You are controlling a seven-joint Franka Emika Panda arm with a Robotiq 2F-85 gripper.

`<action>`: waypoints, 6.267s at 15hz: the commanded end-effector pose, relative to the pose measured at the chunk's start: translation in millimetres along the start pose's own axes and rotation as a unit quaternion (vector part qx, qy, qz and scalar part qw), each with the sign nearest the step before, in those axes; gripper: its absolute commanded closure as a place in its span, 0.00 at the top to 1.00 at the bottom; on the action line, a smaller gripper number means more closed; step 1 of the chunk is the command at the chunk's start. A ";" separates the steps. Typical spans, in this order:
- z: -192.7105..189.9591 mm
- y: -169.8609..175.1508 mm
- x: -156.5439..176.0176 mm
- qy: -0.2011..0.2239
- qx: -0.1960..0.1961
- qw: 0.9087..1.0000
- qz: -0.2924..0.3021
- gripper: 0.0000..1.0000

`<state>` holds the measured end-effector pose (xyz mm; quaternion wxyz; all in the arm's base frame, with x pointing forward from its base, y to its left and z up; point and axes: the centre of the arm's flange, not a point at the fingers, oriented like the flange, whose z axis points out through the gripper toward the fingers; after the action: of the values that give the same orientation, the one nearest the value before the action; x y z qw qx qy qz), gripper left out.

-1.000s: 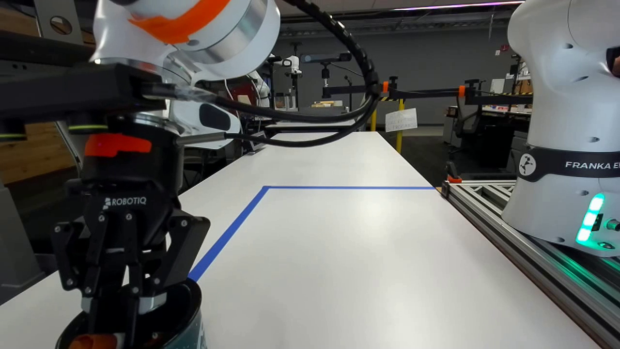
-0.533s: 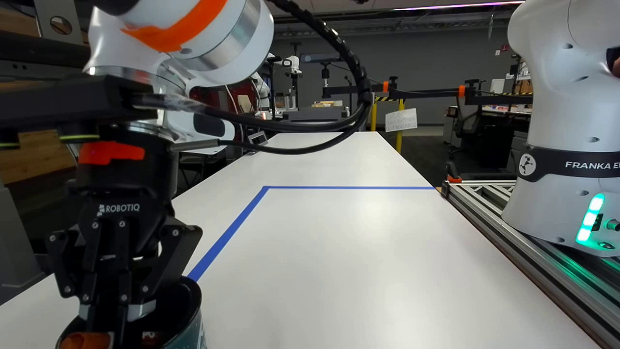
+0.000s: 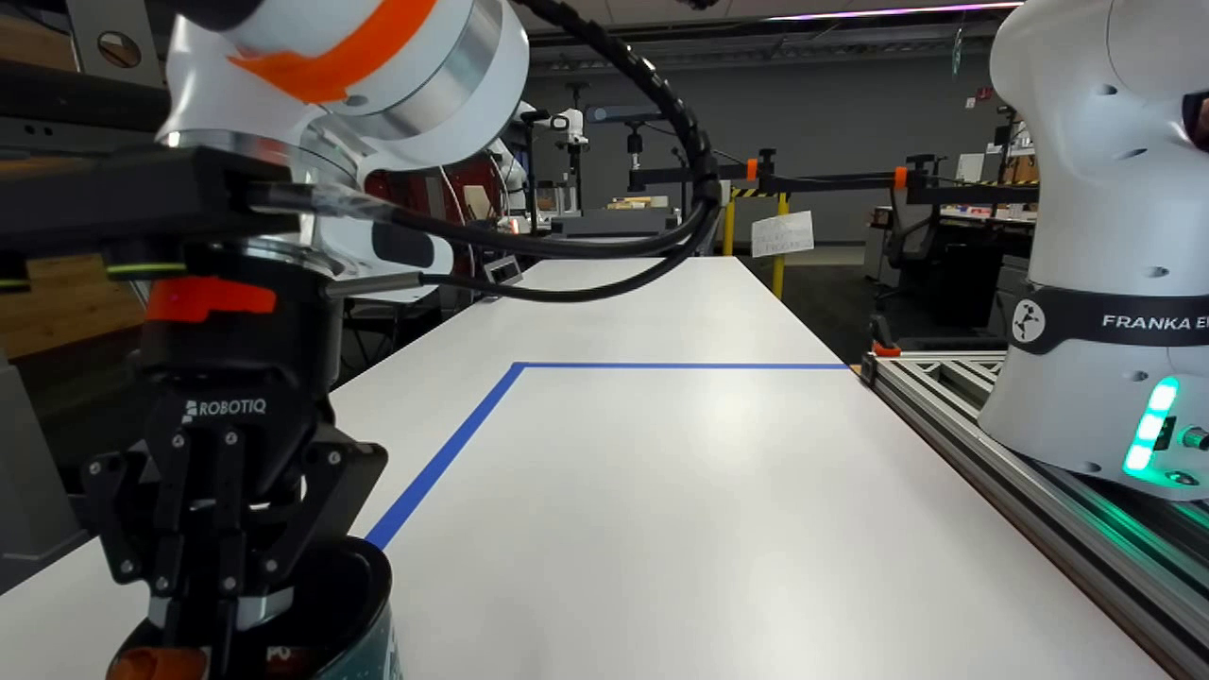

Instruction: Move the sharpie to the table

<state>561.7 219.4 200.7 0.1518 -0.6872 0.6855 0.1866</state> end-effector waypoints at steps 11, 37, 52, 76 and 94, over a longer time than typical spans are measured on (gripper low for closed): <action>-54.4 6.1 -47.5 -0.039 0.021 0.999 -0.009 0.05; -103.7 82.4 99.5 0.115 0.120 0.986 0.024 0.05; -18.0 91.0 147.2 0.107 0.095 0.990 -0.001 0.05; -83.0 90.1 80.8 0.121 0.123 0.982 -0.075 1.00; -143.4 84.4 67.8 0.155 0.065 0.964 -0.207 1.00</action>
<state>483.7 91.6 300.0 0.1237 -0.8231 0.5542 -0.0024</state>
